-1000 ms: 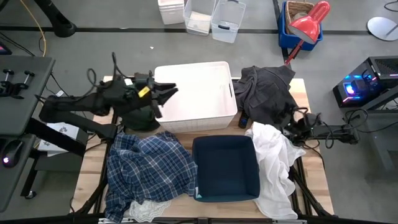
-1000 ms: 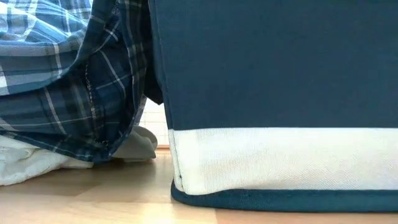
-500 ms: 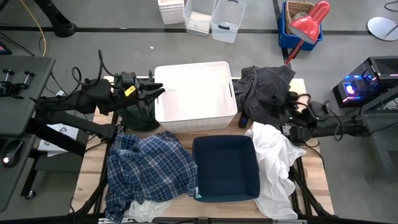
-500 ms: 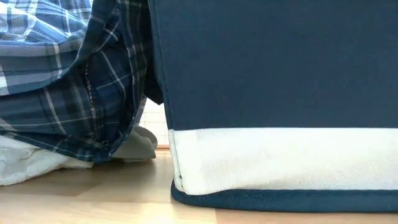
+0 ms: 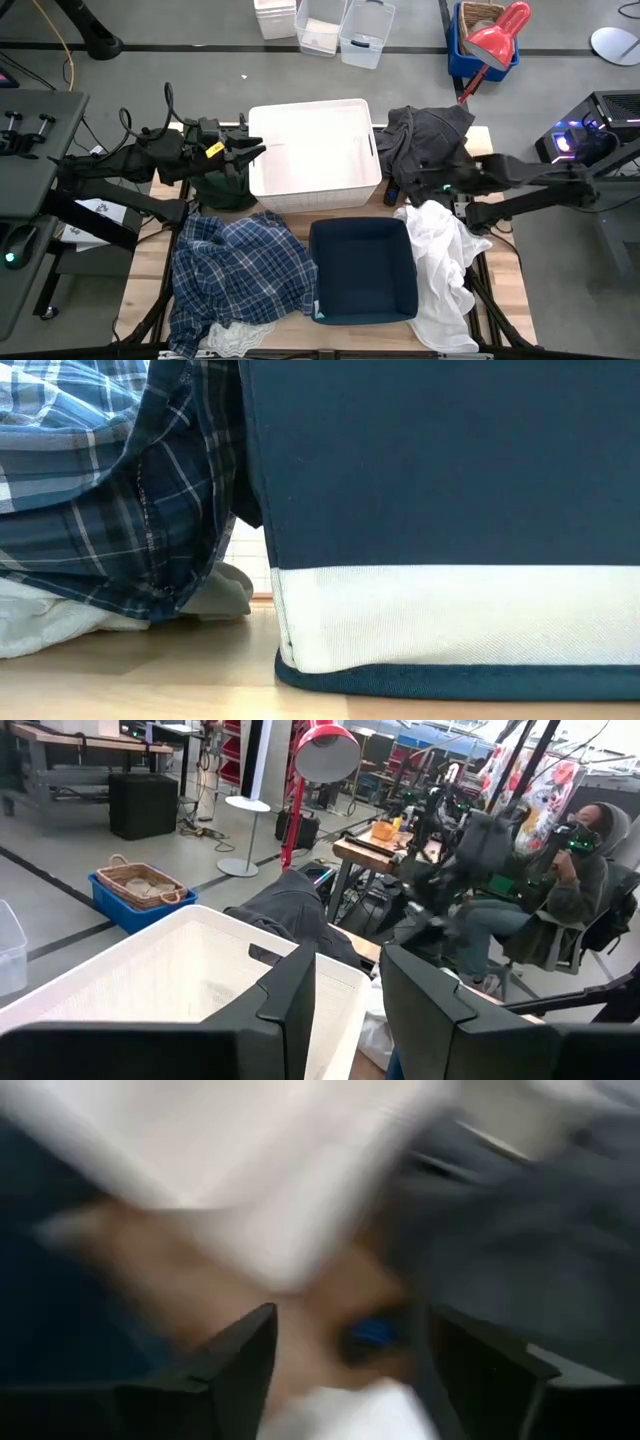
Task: Sort clothes
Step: Put the gray shorts into the white laundry bin
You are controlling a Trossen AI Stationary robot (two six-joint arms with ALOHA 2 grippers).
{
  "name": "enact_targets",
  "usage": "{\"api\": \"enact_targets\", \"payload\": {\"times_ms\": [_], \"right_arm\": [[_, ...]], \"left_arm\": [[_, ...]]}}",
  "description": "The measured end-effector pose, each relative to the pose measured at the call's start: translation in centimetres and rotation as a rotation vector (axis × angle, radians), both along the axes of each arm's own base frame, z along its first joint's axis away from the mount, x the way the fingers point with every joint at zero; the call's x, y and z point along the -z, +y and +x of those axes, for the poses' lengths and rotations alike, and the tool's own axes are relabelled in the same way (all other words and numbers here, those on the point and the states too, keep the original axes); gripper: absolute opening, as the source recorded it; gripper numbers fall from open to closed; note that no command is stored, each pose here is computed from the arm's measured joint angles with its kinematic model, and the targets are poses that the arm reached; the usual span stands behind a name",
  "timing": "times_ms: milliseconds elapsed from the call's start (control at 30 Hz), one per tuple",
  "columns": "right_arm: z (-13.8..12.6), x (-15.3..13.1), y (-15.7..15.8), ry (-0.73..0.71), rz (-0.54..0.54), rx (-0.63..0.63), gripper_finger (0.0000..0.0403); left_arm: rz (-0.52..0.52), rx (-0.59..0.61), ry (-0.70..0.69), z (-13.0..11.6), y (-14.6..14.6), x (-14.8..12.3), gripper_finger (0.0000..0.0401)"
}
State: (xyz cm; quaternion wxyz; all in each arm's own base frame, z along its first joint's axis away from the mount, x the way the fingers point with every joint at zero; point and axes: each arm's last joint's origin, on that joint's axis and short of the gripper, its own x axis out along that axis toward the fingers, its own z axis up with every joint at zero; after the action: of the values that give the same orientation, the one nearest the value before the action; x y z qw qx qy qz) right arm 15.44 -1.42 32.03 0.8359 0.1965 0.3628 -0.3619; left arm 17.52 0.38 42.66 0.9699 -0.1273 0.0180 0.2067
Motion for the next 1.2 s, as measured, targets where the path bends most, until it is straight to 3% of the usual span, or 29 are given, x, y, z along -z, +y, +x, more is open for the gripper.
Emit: {"api": "enact_targets", "payload": {"times_ms": [100,333,700,1000,1200], "right_arm": [[0.4,2.1,-1.0,0.121,0.039,0.218,0.0271],[2.2,5.2,-3.7,0.215,0.070,0.428,0.0266],[2.8,6.9,-9.6,0.131,0.178,0.749,0.0263],[3.9,9.3,-12.6,0.131,0.244,0.849,0.0263],[4.6,11.3,-13.1,0.247,0.258,0.844,0.0263]], "left_arm": [[0.000,0.000,0.000,0.0,0.0,0.0,0.0106],[0.001,-0.002,0.001,0.0,0.0,0.0,0.0106],[0.001,-0.001,0.001,0.0,0.0,0.0,0.0106],[0.001,-0.001,0.010,0.0,0.0,0.1,0.0106],[0.002,-0.001,0.015,0.0,0.0,0.1,0.0106]]}}
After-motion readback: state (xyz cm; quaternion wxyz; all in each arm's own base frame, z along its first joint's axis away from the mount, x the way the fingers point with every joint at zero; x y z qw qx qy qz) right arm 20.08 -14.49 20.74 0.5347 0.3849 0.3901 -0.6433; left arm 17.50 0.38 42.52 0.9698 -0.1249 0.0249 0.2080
